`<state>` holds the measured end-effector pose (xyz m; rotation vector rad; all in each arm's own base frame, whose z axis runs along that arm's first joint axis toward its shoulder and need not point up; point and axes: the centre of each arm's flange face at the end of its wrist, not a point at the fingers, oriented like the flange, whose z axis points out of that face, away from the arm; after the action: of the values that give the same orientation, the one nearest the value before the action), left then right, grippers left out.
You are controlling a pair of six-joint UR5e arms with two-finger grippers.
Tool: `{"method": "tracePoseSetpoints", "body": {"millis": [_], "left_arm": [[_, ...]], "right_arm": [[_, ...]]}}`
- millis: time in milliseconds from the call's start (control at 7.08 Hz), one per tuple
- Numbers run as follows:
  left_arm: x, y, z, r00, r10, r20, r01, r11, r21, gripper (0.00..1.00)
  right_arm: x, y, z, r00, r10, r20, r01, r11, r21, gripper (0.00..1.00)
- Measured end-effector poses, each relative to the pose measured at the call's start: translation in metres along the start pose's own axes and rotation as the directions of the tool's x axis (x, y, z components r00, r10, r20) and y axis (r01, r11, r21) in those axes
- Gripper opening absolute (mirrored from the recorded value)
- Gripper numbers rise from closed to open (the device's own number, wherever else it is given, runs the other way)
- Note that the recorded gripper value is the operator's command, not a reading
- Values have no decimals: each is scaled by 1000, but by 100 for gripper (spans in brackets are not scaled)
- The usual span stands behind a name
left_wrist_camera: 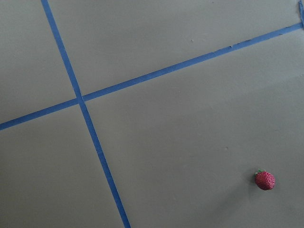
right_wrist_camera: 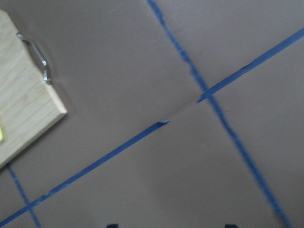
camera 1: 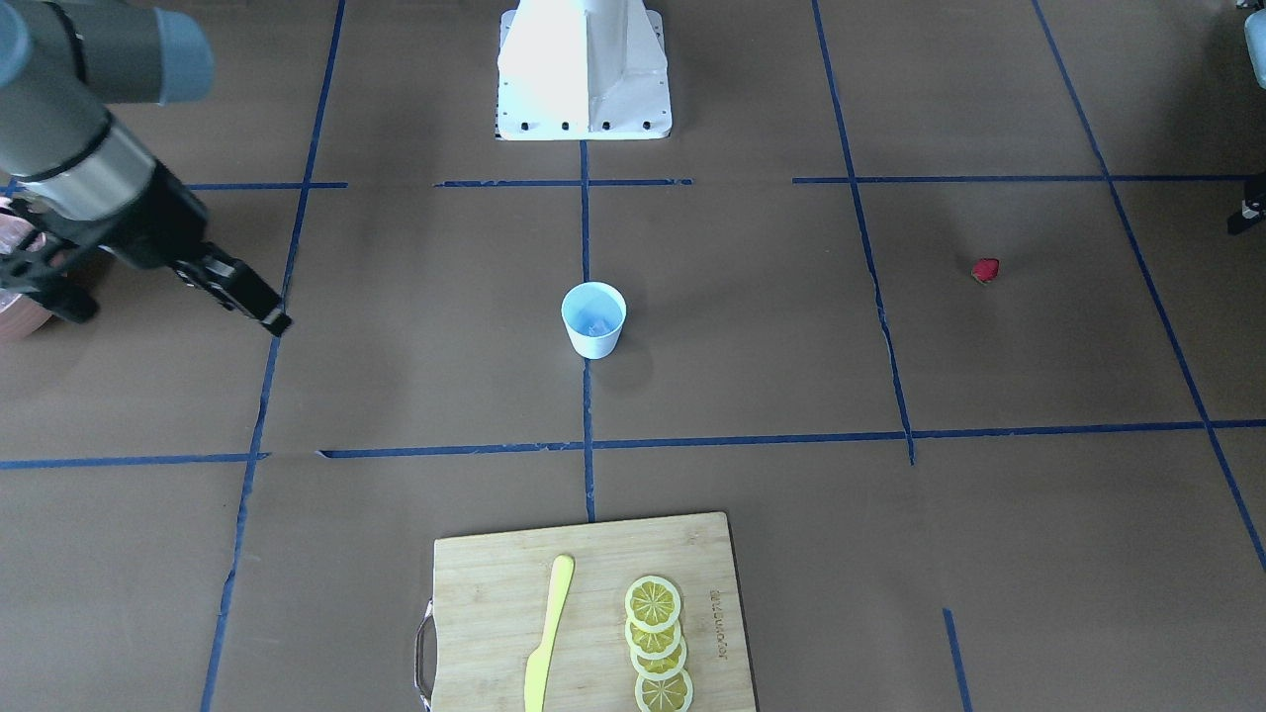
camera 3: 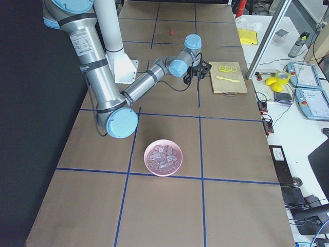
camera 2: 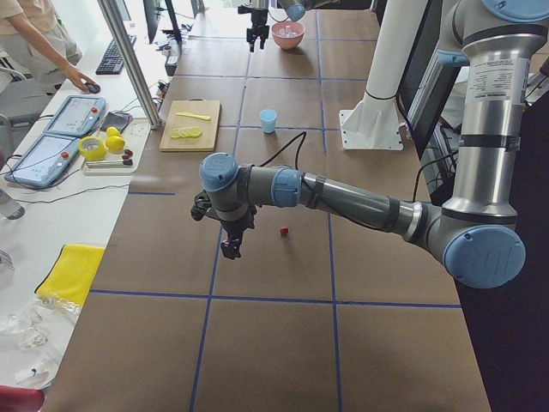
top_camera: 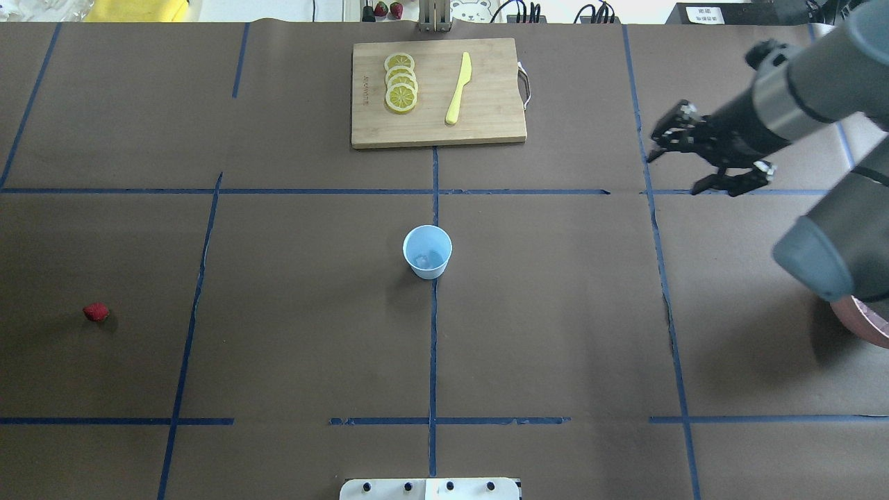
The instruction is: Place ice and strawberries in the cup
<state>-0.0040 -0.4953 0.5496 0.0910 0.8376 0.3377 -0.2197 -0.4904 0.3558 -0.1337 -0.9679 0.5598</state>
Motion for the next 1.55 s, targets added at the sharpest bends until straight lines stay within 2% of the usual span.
{"method": "tracePoseSetpoints", "body": {"millis": [141,282,424,706,847,1129,1271,1553], "left_arm": [[0,0,1,1000,0,0,0,1000,-1,100],[1,0,1,1000,2,0,-2,1000,-2,100],[2,-1,1,1000,4,-1,-4,1000,-2,100],[3,-1,1,1000,6,0,-6,1000,-1,100],[3,-1,0,1000,7,0,-7,1000,-1,100],[3,-1,0,1000,7,-1,-7,1000,0,100],[4,-1,0,1000,7,-1,-7,1000,0,100],[4,-1,0,1000,8,-4,-8,1000,1,100]], "right_arm": [[84,-23,-17,996,-74,-57,75,997,26,81],[160,-39,-31,981,-157,-117,162,986,32,81],[227,-46,-39,951,-252,-177,258,966,11,84],[313,-45,-32,868,-429,-250,420,903,-91,86],[338,-46,-25,828,-496,-263,475,869,-141,86],[359,-51,-15,782,-560,-272,531,828,-178,85],[367,-59,-5,768,-579,-274,548,815,-188,83],[365,-68,2,757,-595,-270,566,804,-183,77]]}}
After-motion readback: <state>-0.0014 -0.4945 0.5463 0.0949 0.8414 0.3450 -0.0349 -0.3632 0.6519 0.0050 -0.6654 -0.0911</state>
